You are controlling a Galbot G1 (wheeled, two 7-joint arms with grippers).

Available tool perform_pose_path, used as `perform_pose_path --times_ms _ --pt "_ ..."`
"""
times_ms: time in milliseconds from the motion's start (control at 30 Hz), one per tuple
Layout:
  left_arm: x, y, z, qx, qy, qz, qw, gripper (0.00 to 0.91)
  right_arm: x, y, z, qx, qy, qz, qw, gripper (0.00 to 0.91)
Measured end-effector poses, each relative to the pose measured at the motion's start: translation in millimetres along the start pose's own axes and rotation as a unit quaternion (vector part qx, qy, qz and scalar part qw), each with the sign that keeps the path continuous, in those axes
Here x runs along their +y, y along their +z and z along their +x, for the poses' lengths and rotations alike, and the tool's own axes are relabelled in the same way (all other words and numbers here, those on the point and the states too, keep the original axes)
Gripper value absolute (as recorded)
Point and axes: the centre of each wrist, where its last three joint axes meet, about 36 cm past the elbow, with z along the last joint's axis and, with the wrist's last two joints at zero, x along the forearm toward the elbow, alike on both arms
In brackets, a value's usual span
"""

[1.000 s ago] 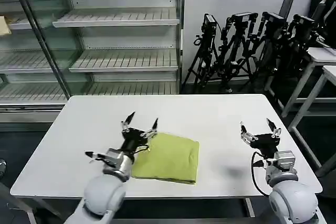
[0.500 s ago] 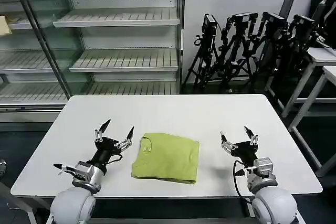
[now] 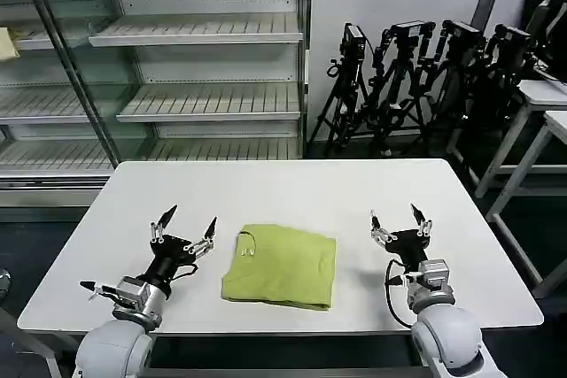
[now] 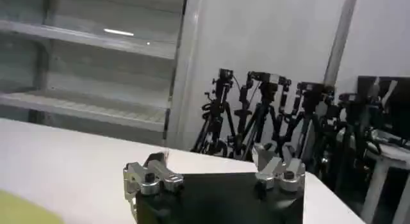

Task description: Fold and organize the clothes.

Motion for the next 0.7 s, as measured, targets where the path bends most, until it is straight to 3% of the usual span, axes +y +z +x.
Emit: perform_pose_path --times_ms 700 --pt "8.4 4.1 -3.0 0.003 -0.002 -0.009 1.0 0.907 5.3 8.4 -20.9 -0.01 0.008 0.007 1.0 0.907"
